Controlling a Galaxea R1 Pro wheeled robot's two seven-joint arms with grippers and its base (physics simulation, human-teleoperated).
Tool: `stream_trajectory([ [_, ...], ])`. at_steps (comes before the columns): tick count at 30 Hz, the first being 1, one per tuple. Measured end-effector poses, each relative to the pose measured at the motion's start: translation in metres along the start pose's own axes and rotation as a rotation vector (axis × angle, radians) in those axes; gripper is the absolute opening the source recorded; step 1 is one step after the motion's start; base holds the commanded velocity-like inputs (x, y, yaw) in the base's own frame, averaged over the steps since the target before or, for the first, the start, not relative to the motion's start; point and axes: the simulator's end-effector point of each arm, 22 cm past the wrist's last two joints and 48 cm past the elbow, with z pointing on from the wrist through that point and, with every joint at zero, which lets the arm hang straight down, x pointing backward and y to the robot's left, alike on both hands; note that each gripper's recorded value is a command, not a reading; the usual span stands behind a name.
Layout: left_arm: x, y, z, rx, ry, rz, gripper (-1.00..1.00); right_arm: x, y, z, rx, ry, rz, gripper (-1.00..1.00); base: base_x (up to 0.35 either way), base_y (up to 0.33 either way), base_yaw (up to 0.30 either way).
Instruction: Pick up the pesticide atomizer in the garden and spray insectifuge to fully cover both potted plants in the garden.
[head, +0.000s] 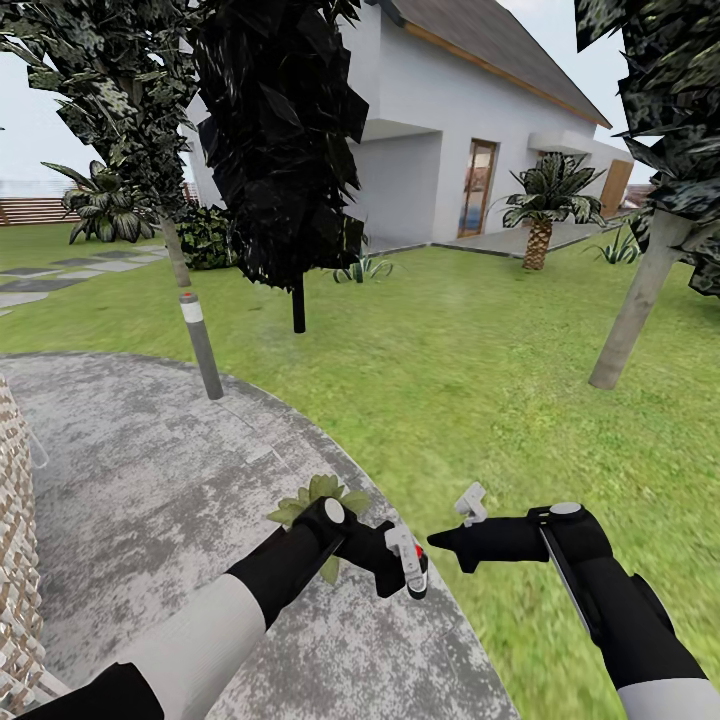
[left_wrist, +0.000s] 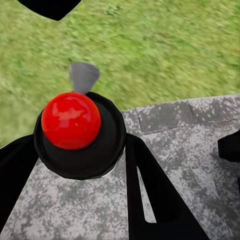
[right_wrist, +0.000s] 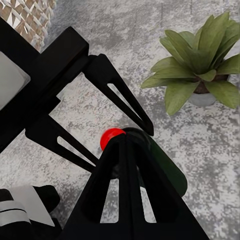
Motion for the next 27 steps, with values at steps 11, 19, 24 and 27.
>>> stream_trajectory([
  [11,-0.009,0.002,-0.003,-0.009,-0.015,0.016,-1.00,0.000,0.000,0.000,-0.001,0.000,-0.001,-1.00,0.000,0.000,0.000],
  [19,-0.010,0.002,-0.003,-0.009,-0.015,0.018,-1.00,0.000,0.000,0.000,-0.001,0.001,-0.001,-1.00,0.000,0.000,0.000],
  [24,-0.010,0.002,-0.003,-0.010,-0.016,0.018,-1.00,0.000,0.000,0.000,-0.001,0.001,-0.001,-1.00,0.000,0.000,0.000],
  [27,-0.010,0.002,-0.003,-0.010,-0.017,0.017,-1.00,0.000,0.000,0.000,-0.001,0.001,-0.001,-1.00,0.000,0.000,0.000],
])
